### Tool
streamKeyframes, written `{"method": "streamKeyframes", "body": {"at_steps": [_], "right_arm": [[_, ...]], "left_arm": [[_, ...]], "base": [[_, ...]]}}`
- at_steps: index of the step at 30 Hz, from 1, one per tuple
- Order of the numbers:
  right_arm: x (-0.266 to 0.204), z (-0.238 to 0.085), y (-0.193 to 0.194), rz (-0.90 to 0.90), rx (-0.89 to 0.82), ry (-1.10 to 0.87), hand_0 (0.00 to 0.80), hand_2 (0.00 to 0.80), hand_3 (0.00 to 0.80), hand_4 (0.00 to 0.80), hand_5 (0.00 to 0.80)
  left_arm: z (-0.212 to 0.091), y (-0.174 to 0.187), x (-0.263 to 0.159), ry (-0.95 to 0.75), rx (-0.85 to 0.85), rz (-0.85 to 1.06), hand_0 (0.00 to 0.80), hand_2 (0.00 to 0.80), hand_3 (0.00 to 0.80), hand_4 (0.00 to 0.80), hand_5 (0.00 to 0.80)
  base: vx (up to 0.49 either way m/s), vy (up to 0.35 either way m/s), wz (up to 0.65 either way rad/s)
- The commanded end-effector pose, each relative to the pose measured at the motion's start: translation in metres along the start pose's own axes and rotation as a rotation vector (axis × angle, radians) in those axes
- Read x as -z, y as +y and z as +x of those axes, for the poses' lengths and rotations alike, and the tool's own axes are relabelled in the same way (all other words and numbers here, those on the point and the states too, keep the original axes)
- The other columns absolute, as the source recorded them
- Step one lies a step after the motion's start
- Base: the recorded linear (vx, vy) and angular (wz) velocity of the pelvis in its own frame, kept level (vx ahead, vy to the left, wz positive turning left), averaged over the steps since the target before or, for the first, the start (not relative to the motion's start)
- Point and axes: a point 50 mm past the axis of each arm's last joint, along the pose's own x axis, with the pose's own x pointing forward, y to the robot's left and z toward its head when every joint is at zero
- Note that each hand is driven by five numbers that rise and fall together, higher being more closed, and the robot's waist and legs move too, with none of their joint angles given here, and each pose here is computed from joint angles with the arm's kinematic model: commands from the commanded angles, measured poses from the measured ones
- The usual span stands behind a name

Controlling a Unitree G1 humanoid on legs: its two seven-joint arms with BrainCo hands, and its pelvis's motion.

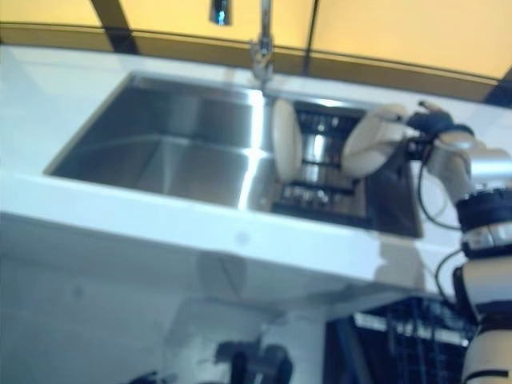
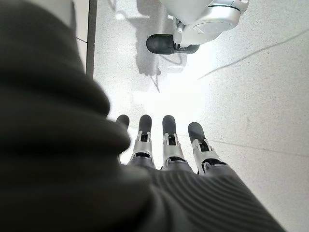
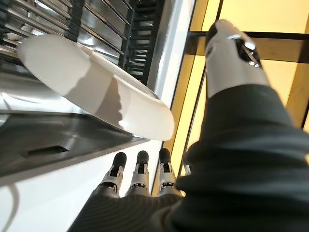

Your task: Take plates into dishwasher

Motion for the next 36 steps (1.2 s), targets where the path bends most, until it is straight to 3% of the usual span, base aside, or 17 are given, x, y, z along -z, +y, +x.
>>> {"method": "streamKeyframes", "body": {"at_steps": [1, 30, 31, 33, 34, 35, 36], "right_arm": [[-0.013, -0.002, -0.003, -0.022, -0.006, -0.048, 0.000, 0.000, 0.000, 0.000, 0.000], [-0.015, 0.002, 0.009, 0.009, -0.072, -0.037, 0.000, 0.000, 0.000, 0.000, 0.000], [-0.018, 0.001, 0.008, 0.010, -0.060, -0.051, 0.047, 0.047, 0.047, 0.047, 0.047], [-0.022, 0.001, 0.007, 0.008, -0.035, -0.071, 0.238, 0.238, 0.238, 0.238, 0.238], [-0.026, 0.000, 0.007, 0.005, -0.021, -0.091, 0.474, 0.474, 0.474, 0.474, 0.474], [-0.027, 0.000, 0.007, 0.001, -0.017, -0.101, 0.530, 0.530, 0.530, 0.530, 0.530], [-0.030, 0.000, 0.007, -0.005, -0.009, -0.118, 0.800, 0.800, 0.800, 0.800, 0.800]], "left_arm": [[0.000, 0.003, 0.003, 0.010, -0.007, 0.047, 0.000, 0.000, 0.000, 0.000, 0.000], [0.000, -0.002, 0.002, -0.001, 0.011, 0.014, 0.000, 0.000, 0.000, 0.000, 0.000], [0.000, -0.002, 0.002, 0.001, 0.011, 0.014, 0.000, 0.000, 0.000, 0.000, 0.000], [0.000, -0.002, 0.003, 0.005, 0.011, 0.014, 0.000, 0.000, 0.000, 0.000, 0.000], [0.000, -0.002, 0.005, 0.011, 0.010, 0.014, 0.000, 0.000, 0.000, 0.000, 0.000], [0.000, -0.003, 0.005, 0.012, 0.009, 0.012, 0.000, 0.000, 0.000, 0.000, 0.000], [0.000, -0.002, 0.007, 0.016, 0.010, 0.008, 0.000, 0.000, 0.000, 0.000, 0.000]], "base": [[0.000, 0.000, 0.00], [0.000, 0.000, 0.00], [0.000, 0.000, 0.00], [0.000, 0.000, 0.00], [0.000, 0.000, 0.00], [0.000, 0.000, 0.00], [0.000, 0.000, 0.00]]}}
